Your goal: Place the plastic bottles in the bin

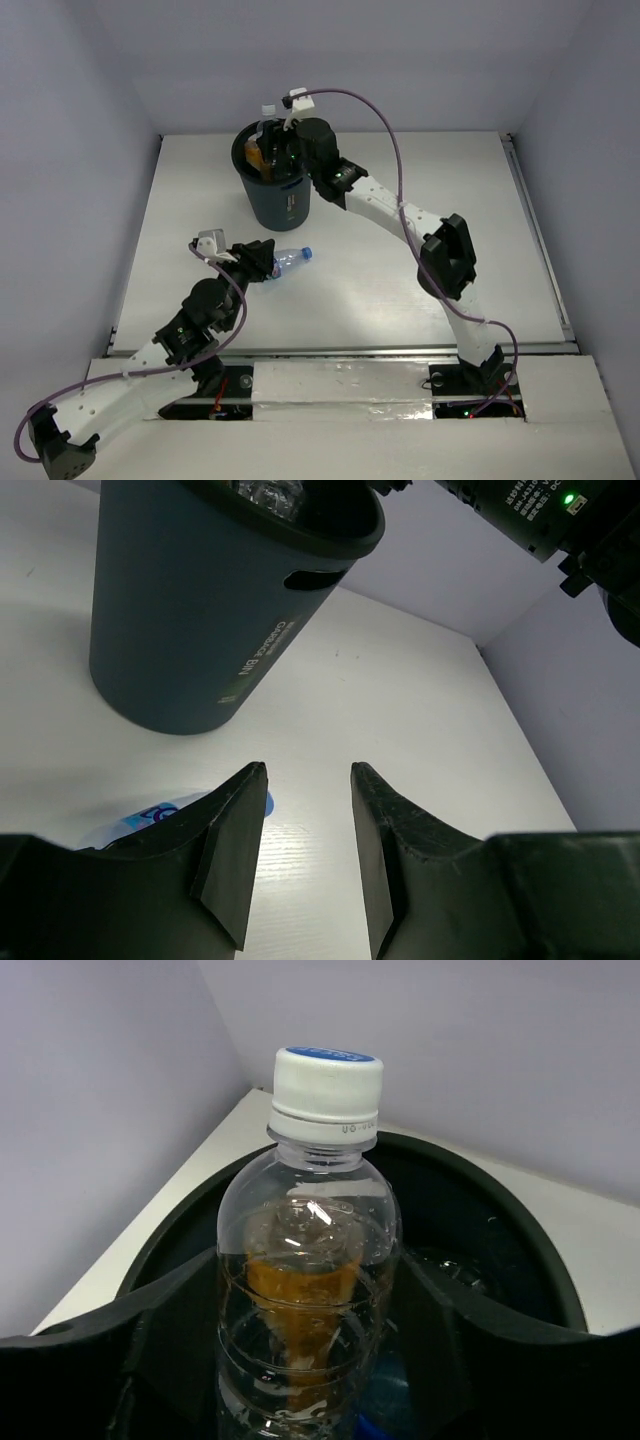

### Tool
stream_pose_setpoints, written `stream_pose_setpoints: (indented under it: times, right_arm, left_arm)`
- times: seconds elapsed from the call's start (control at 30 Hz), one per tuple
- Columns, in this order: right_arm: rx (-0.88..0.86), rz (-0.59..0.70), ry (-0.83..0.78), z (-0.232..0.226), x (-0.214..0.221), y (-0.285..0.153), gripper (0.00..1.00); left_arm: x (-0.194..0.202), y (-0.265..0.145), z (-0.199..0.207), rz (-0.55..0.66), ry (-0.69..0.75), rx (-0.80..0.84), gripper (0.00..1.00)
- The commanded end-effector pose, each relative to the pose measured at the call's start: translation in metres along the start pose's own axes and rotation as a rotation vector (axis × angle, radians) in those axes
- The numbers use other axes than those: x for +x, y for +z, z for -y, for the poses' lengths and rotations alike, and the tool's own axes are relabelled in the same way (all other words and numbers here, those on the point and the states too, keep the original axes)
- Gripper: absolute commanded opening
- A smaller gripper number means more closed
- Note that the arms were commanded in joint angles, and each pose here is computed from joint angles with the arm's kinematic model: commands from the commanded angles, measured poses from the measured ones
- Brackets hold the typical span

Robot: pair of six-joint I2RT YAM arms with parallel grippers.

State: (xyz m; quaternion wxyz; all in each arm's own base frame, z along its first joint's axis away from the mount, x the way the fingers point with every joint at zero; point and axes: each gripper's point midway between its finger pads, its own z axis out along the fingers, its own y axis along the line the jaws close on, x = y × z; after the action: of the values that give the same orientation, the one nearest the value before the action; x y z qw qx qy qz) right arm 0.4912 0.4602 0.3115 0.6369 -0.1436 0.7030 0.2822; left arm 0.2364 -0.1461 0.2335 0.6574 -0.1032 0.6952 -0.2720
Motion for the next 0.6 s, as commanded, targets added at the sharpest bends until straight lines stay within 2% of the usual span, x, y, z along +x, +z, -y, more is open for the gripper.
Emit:
stream_pose_setpoints:
  times: [0.0, 0.13, 0.3, 0.33, 0.4, 0.43, 0.5, 0.53, 0.57]
  right_arm:
    - [-0.021, 0.130, -0.035, -0.022, -0.053, -0.015, 0.72]
    - [-0.039, 0.156, -0.030, -0.026, -0.073, -0.026, 0.87]
    - [-0.041, 0.224, -0.019, -0.028, -0.117, -0.058, 0.96]
    - [-0.047, 0.257, -0.014, -0.030, -0.138, -0.072, 0.98]
    - [-0.047, 0.278, -0.014, -0.029, -0.153, -0.087, 0.98]
    - [-0.042, 0.262, -0.019, -0.027, -0.147, -0.092, 0.98]
    - [-0.020, 0.301, -0.009, -0.021, -0.171, -0.119, 0.98]
    - [-0.003, 0.266, -0.014, -0.014, -0.151, -0.123, 0.93]
    - [0.000, 0.307, 0.010, -0.012, -0.170, -0.147, 0.85]
  left_arm:
    - [-0.023, 0.001, 0.010, 0.038, -0.041, 0.002, 0.36]
    - [-0.020, 0.002, 0.008, 0.020, -0.025, -0.015, 0.44]
    - [-0.012, 0.009, 0.015, -0.036, 0.004, -0.016, 0.52]
    - [-0.011, 0.010, 0.016, -0.044, 0.009, -0.014, 0.55]
    - [-0.009, 0.013, 0.019, -0.062, 0.031, -0.015, 0.58]
    - [-0.006, 0.014, 0.019, -0.074, 0.045, -0.018, 0.60]
    - [-0.001, 0.020, 0.021, -0.104, 0.089, -0.026, 0.61]
    - [0.002, 0.022, 0.022, -0.121, 0.108, -0.030, 0.62]
    - [0.002, 0.025, 0.025, -0.130, 0.120, -0.027, 0.62]
